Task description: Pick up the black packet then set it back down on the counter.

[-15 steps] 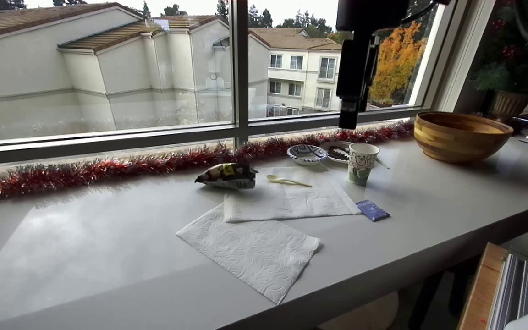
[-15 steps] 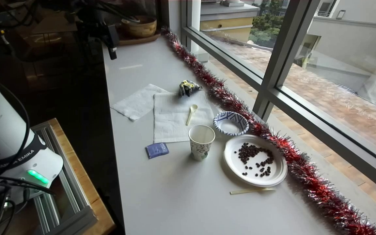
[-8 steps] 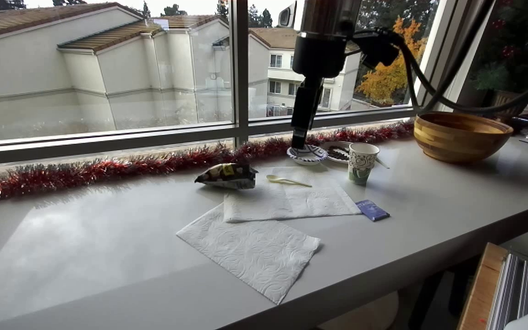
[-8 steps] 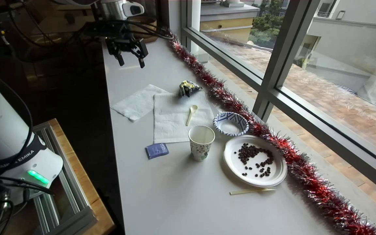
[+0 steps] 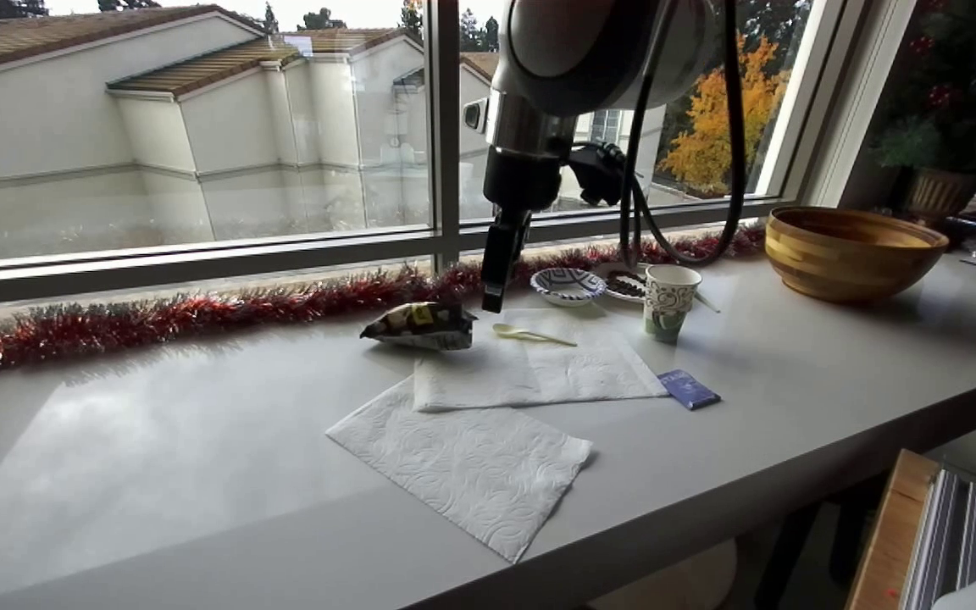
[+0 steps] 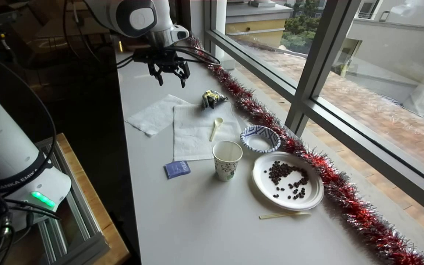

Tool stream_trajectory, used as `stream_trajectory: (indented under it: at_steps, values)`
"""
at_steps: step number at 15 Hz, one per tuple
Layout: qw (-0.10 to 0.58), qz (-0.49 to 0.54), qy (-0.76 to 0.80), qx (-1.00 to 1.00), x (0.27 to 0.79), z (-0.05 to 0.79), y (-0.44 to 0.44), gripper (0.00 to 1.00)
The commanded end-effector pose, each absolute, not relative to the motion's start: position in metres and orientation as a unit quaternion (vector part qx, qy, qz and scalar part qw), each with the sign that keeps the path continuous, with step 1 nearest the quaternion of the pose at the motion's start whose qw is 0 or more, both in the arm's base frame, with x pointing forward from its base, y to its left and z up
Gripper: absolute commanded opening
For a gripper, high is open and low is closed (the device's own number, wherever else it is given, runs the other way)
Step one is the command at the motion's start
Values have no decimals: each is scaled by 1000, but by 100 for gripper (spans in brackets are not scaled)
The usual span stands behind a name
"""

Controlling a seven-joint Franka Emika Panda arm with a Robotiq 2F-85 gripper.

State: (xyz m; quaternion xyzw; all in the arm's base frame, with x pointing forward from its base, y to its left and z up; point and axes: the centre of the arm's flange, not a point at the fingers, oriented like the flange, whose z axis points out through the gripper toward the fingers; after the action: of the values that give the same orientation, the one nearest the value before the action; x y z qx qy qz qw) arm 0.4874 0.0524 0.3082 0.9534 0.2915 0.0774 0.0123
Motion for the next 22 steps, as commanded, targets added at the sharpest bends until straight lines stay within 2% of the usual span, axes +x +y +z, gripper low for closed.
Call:
stream_trajectory:
  at_steps: [1,4,5,11,13,22]
  values:
    - [-5,92,304,948,531,278,49,100]
    - [-13,94,299,950,550,251,42,100]
    - [-4,89,297,951,525,270,48,100]
    - [-7,85,294,952,541,251,43,100]
    - [-14,115,298,947,543,240,43,100]
    - [-50,147,211,965,533,198,20,100]
